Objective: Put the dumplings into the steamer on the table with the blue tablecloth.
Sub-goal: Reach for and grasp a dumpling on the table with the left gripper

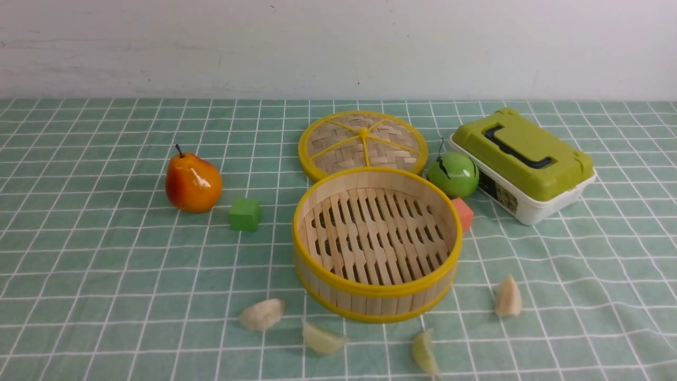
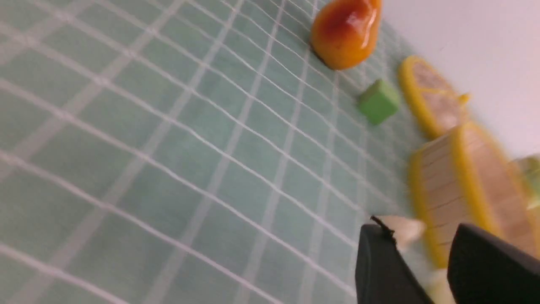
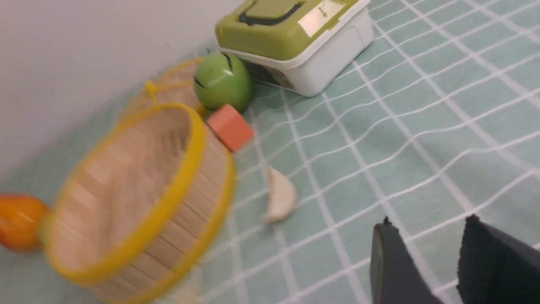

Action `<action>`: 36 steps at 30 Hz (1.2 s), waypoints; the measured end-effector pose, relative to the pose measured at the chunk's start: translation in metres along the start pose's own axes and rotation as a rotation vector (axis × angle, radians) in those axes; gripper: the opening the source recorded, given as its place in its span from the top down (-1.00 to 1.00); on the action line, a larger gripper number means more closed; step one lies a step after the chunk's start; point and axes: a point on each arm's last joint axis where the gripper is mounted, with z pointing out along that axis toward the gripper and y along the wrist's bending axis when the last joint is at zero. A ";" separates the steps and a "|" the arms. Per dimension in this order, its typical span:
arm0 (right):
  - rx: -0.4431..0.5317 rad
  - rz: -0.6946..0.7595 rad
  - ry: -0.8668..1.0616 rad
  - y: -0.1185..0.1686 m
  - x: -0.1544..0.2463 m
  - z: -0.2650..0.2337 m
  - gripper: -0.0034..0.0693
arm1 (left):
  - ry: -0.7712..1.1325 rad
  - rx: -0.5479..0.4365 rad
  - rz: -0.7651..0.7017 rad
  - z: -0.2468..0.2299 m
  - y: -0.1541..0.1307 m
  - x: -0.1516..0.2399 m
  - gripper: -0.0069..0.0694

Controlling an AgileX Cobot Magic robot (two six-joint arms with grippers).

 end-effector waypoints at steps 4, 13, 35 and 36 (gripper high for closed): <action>-0.075 0.453 0.025 0.007 0.001 0.000 0.25 | 0.058 0.076 -0.438 0.000 -0.008 0.004 0.20; -0.093 0.462 0.026 0.009 0.000 0.000 0.25 | 0.135 0.102 -0.520 -0.003 -0.015 0.007 0.20; -0.199 -0.568 0.716 0.119 -0.083 0.061 0.96 | 0.742 -0.235 0.855 0.035 -0.131 -0.067 0.86; -0.228 -0.602 0.770 0.126 -0.082 0.064 0.96 | 0.793 -0.211 0.903 0.043 -0.138 -0.065 0.86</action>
